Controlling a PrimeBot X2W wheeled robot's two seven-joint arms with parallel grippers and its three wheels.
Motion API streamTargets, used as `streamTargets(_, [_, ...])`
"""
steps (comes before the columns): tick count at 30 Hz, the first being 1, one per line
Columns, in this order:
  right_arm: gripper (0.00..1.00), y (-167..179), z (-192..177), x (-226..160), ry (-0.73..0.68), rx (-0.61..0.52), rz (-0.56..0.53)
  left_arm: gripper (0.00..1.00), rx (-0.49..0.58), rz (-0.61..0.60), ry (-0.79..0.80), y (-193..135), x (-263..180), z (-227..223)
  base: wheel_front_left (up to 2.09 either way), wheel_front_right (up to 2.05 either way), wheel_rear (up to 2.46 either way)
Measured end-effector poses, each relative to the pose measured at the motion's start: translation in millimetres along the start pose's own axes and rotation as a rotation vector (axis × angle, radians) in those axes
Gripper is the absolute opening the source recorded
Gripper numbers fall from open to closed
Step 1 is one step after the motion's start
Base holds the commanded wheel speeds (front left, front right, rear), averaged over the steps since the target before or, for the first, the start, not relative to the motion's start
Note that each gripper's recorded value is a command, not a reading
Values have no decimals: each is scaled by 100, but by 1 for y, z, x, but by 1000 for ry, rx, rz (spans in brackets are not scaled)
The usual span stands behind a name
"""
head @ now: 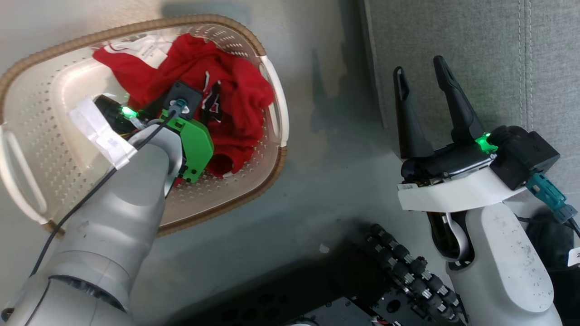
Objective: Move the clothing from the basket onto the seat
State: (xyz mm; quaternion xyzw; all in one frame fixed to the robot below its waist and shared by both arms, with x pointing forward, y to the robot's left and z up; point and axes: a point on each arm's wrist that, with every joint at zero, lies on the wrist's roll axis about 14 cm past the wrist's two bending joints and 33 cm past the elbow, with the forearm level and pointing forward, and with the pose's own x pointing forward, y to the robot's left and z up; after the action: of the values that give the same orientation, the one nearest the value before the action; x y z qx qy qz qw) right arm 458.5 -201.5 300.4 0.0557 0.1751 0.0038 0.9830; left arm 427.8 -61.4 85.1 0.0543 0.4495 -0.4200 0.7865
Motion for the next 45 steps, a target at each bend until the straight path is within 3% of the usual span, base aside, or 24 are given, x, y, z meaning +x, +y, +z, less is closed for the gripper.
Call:
streamTargets(3, [100,-6,-4,-2,13,-4,-16,100,-2,-10,33,-1,6,-8,0,0,0])
streamTargets(4, [100,-7,-4,-3,15,-5,-21,24,-4,-10,34,-1,8,-9,0,0,0])
streamTargets(5, [100,-9,-5,-3,19,-6,-26,0,-11,-9,45,-1,10,-11,0,0,0])
streamTargets(15, [100,-12,-3,-2,10,-13,-33,0,20,2,118,5,11,-21,0,0,0])
streamTargets(21, [100,-12,3,-1,-6,-18,-31,0,40,11,72,9,6,-9,0,0,0])
streamTargets(34, [100,5,43,-4,-103,-66,13,0,-6,42,-209,3,-44,65,0,0,0])
streamTargets(45, [100,24,71,-24,-160,-76,51,0,-31,103,-526,-5,-130,150,0,0,0])
